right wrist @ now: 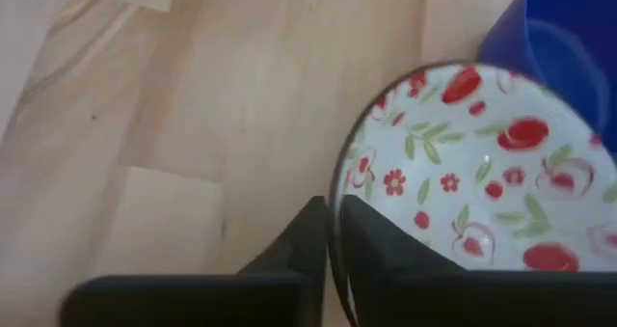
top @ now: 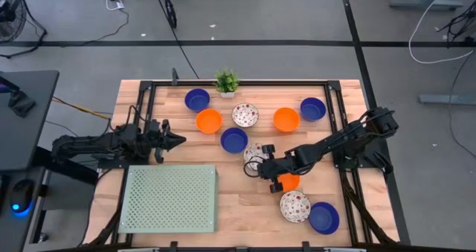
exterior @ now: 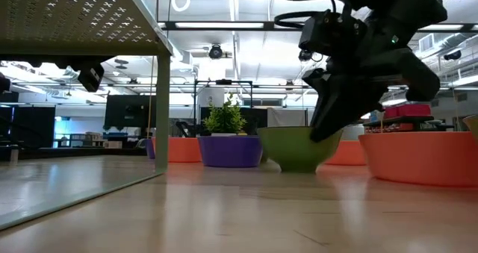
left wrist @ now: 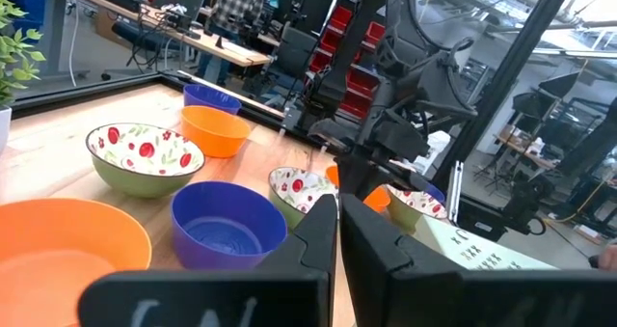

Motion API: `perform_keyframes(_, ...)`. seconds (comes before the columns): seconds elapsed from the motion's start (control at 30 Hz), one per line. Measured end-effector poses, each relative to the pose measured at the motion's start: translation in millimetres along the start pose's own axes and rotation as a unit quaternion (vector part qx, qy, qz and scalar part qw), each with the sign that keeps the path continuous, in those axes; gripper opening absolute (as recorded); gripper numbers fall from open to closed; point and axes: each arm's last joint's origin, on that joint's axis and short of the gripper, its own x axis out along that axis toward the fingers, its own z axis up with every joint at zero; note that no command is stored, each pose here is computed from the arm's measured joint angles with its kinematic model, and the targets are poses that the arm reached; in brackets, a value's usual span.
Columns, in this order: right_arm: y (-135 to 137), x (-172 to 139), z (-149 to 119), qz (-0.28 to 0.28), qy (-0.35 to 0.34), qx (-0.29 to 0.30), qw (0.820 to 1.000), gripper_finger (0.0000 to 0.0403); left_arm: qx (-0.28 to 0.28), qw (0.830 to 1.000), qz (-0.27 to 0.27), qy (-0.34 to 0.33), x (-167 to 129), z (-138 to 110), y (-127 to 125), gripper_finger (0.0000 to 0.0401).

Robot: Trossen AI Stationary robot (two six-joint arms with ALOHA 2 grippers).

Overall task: Pick & Place Mini bowls
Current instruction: Put the white bowl on the shelf

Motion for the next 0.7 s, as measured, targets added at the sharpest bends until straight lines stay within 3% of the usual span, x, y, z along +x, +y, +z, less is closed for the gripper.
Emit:
perform_keyframes(0.23,3.5,-3.4,2.8,0.002,-0.014,-0.003,1.000,0.0017,-0.011,0.998,0.018,-0.062,-0.5,9.8,-1.6,0.0021)
perform_keyframes(0.43,13.7,-10.4,9.5,0.022,-0.052,-0.017,0.998,0.0006,0.084,0.971,-0.091,-0.203,-6.5,40.2,-19.9,0.0021)
perform_keyframes(0.7,20.2,-45.8,18.4,0.036,-0.105,-0.025,0.994,0.0006,0.165,0.976,-0.105,-0.097,33.0,65.8,-47.7,0.0021)
